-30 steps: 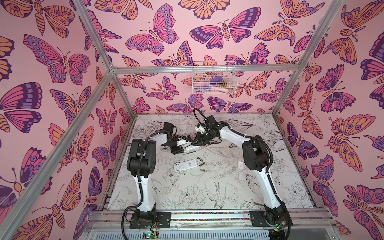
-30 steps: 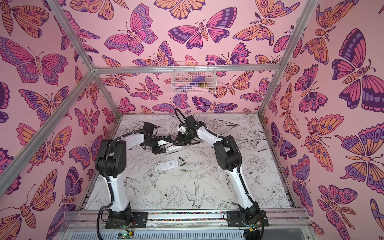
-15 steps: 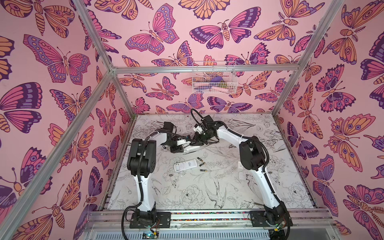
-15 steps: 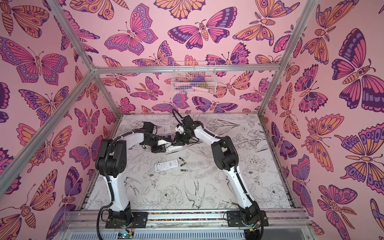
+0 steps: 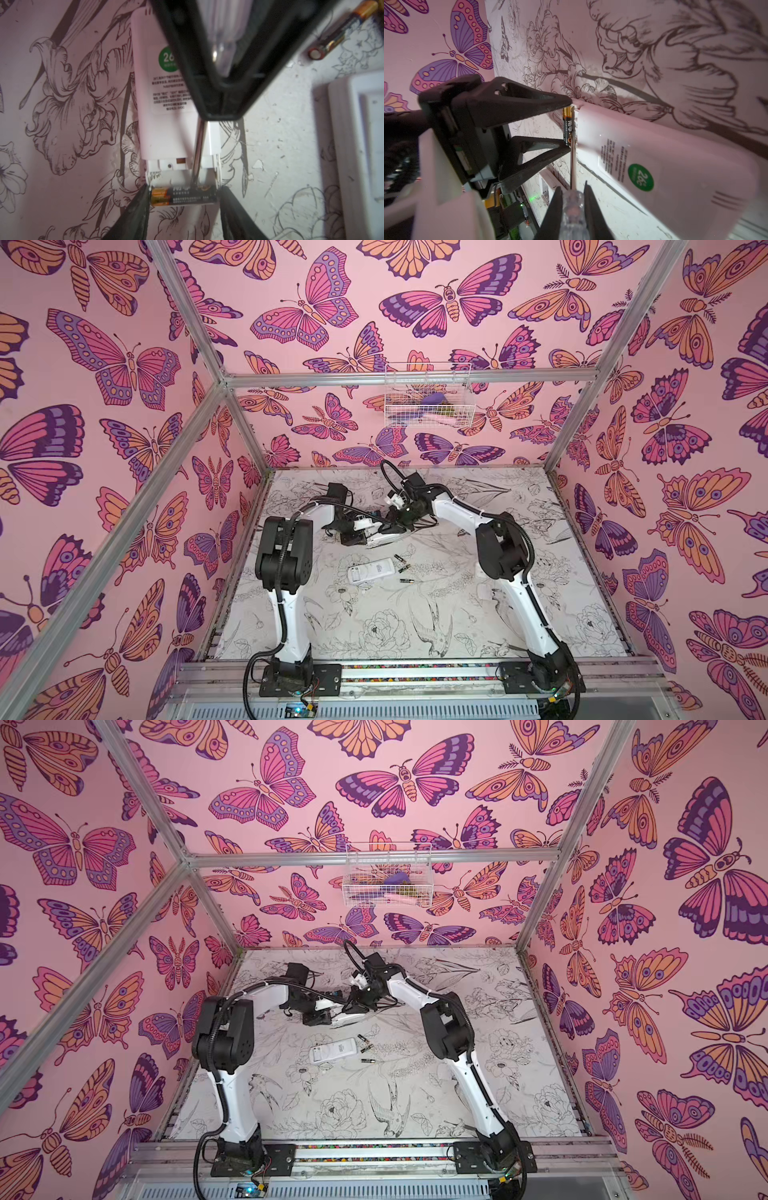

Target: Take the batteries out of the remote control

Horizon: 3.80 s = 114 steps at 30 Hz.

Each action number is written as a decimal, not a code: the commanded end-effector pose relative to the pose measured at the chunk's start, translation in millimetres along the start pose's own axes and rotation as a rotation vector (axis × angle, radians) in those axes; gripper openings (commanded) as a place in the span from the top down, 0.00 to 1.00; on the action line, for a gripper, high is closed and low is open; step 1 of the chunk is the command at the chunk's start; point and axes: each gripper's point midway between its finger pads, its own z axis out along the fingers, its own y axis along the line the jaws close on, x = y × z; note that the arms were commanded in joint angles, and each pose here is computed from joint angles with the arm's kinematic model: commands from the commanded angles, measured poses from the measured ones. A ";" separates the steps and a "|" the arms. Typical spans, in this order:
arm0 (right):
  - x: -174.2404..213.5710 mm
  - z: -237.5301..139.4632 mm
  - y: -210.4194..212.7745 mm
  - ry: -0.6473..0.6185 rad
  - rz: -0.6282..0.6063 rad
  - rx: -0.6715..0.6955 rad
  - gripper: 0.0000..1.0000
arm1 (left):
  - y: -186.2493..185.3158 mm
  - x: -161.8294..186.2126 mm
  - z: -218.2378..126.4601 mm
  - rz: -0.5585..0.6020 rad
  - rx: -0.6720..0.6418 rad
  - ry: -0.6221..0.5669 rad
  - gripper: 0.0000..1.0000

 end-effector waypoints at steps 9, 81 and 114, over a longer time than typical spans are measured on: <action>-11.4 -11.0 -11.0 -0.012 0.101 -0.159 1.00 | -15.5 18.2 7.3 -0.011 0.053 0.044 0.43; 49.0 -139.0 -103.5 -0.643 -0.058 0.205 0.83 | 41.4 -4.4 -154.6 -1.016 -0.484 -0.308 0.01; 78.9 -120.9 -120.8 -0.424 -0.253 0.507 0.62 | 33.7 -2.1 -162.2 -0.929 -0.544 -0.342 0.00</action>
